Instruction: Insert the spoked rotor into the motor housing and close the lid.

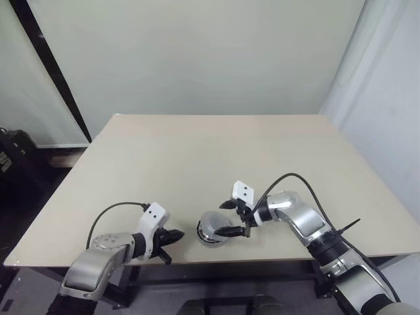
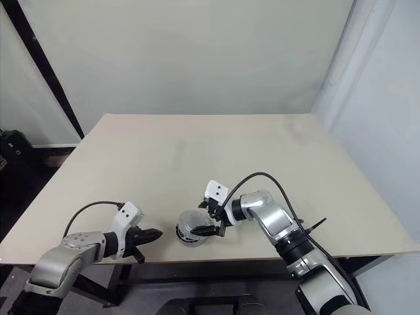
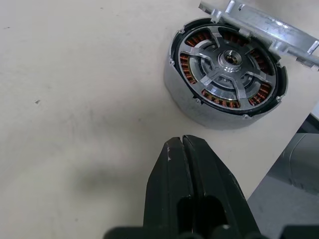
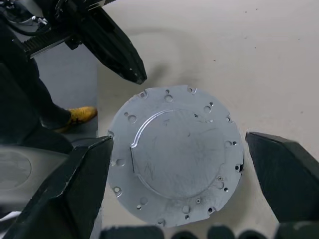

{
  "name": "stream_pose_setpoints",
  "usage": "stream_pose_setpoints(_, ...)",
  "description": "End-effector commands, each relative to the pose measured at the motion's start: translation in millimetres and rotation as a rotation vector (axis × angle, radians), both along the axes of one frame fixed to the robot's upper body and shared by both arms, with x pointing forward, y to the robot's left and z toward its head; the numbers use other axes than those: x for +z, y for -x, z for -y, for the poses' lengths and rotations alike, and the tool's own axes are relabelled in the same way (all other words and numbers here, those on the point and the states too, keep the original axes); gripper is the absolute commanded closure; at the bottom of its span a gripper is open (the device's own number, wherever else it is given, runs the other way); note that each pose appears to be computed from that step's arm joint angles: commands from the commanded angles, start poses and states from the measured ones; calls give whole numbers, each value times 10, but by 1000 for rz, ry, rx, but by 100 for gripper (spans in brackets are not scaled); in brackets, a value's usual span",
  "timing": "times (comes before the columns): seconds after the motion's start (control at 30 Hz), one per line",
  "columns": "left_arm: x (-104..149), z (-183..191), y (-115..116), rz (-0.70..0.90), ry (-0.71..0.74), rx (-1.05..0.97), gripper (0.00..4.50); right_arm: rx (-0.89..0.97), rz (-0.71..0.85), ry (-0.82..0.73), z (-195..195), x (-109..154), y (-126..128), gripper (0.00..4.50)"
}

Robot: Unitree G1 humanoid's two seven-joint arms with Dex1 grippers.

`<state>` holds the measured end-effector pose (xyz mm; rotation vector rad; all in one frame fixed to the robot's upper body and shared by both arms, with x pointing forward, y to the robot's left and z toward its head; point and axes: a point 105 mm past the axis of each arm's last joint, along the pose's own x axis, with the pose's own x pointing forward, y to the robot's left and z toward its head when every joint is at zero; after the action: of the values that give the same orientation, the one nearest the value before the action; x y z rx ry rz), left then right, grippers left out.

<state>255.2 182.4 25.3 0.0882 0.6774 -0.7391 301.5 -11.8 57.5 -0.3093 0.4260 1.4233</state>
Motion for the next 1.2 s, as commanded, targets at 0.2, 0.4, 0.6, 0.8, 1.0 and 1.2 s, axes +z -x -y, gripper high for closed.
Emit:
stream_pose_setpoints(0.2,129,34,-18,49,6,-13,450,10,26,-17,-44,56,-73,3)
stream_pose_setpoints(0.4,138,39,-17,51,3,-15,450,21,20,-1,-80,-23,-89,3)
stream_pose_setpoints(0.6,148,24,-9,52,-5,-13,450,34,16,16,-111,-99,-107,3)
stream_pose_setpoints(0.8,146,2,7,51,-14,-6,450,40,14,12,-132,-107,-116,126)
stream_pose_setpoints(1.0,135,-3,5,48,-17,0,450,50,4,15,-158,-105,-98,127)
stream_pose_setpoints(1.2,122,11,-7,47,-15,1,450,52,8,74,-162,-151,-69,127)
